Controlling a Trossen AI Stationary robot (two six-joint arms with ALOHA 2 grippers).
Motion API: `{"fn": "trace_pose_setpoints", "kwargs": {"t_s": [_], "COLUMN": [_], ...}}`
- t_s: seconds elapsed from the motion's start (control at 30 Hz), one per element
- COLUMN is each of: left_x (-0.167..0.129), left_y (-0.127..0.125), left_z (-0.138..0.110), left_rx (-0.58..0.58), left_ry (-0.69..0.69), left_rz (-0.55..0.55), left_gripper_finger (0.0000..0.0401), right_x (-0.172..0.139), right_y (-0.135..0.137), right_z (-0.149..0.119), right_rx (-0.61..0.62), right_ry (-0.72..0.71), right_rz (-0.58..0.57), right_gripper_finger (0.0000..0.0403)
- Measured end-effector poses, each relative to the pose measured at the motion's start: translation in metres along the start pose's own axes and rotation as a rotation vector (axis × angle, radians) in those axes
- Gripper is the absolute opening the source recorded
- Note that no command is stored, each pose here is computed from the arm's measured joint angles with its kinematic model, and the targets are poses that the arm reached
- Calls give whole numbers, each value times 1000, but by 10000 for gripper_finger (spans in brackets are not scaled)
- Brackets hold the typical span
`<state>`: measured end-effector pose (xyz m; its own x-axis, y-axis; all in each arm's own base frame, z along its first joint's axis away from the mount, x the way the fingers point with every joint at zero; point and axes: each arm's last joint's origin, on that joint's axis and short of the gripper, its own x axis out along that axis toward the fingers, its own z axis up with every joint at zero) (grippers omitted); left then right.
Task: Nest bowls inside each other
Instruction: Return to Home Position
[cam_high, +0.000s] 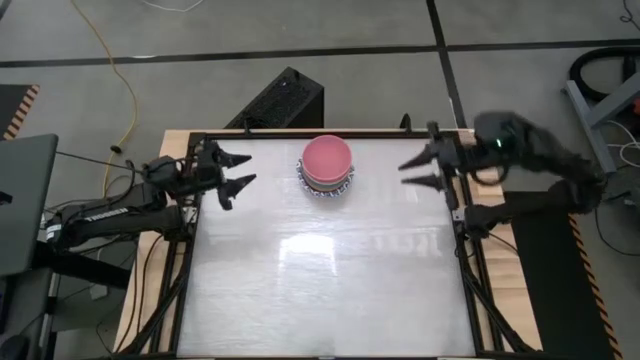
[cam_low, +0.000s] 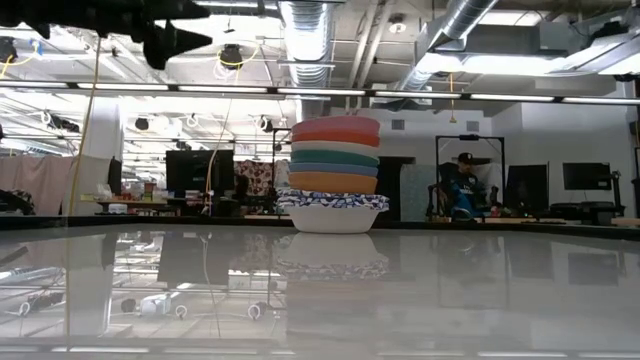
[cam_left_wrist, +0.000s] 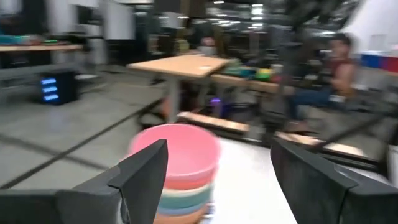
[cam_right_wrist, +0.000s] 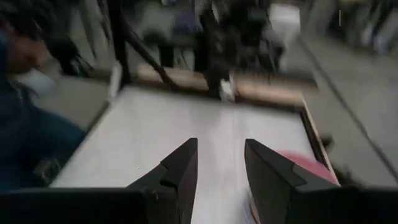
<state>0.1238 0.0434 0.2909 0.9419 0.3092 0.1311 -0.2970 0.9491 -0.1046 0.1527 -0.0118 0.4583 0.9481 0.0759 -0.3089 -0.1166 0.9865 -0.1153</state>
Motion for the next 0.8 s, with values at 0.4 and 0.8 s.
{"fn": "trace_pose_setpoints", "kwargs": {"t_s": [0.4, 0.8], "left_x": [4, 25], "left_y": [11, 52], "left_z": [1, -13], "left_rx": [-124, -129], "left_ry": [50, 135], "left_rz": [-346, -363], "left_gripper_finger": [274, 274], "right_x": [53, 43], "right_y": [23, 41], "right_z": [-146, -200], "right_rx": [183, 168], "right_ry": [-343, -515], "right_rz": [-47, -100], "right_gripper_finger": [152, 152]}}
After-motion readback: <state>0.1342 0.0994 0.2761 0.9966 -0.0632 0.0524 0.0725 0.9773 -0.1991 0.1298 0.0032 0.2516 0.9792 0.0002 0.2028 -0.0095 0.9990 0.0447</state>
